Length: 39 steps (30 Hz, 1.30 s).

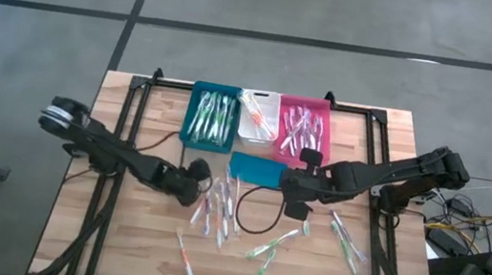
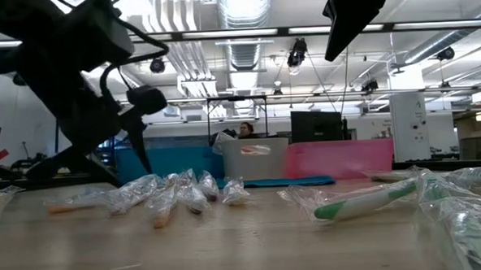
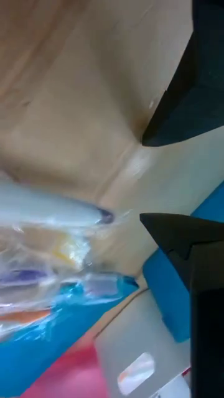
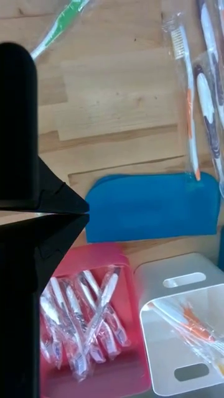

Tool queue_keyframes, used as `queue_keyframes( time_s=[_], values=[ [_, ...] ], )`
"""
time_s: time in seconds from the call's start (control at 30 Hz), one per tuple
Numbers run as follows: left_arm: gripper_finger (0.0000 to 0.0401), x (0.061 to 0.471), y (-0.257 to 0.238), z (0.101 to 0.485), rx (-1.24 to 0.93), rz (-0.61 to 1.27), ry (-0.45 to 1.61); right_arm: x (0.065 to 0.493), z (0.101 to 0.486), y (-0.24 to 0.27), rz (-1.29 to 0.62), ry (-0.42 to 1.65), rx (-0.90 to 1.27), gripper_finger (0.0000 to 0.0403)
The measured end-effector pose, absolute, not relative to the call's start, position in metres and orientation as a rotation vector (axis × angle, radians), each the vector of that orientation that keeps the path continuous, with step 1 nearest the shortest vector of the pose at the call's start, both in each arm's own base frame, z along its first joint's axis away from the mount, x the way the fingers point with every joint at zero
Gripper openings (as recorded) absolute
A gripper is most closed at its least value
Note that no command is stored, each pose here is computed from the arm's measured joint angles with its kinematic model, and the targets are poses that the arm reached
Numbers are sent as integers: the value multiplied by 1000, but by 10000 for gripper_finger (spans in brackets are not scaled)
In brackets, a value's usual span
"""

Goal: Pick & Place Toothbrushes
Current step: Put the purple toothbrush into the pink bin

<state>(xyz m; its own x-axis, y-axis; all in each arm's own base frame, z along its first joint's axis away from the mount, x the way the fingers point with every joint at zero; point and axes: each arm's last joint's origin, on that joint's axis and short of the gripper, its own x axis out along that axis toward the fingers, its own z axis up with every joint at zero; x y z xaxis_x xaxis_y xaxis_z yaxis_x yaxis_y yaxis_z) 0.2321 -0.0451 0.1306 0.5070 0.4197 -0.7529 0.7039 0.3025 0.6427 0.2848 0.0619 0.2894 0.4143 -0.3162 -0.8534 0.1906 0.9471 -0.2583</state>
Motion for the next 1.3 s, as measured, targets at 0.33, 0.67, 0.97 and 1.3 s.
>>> queue_keyframes(
  time_s=[0.33, 0.67, 0.97, 1.3],
  values=[
    [192, 262, -60, 137, 1366, -235, 1073, 284, 288, 62, -322, 1103, -126, 8],
    [192, 259, -69, 133, 1398, -347, 1076, 284, 287, 62, -322, 1108, -128, 8],
    [140, 263, -70, 122, 1440, -356, 1105, 284, 287, 62, -322, 1105, -127, 8],
    [33, 261, -74, 124, 1444, -350, 1082, 284, 286, 62, -321, 1105, -127, 8]
  ],
)
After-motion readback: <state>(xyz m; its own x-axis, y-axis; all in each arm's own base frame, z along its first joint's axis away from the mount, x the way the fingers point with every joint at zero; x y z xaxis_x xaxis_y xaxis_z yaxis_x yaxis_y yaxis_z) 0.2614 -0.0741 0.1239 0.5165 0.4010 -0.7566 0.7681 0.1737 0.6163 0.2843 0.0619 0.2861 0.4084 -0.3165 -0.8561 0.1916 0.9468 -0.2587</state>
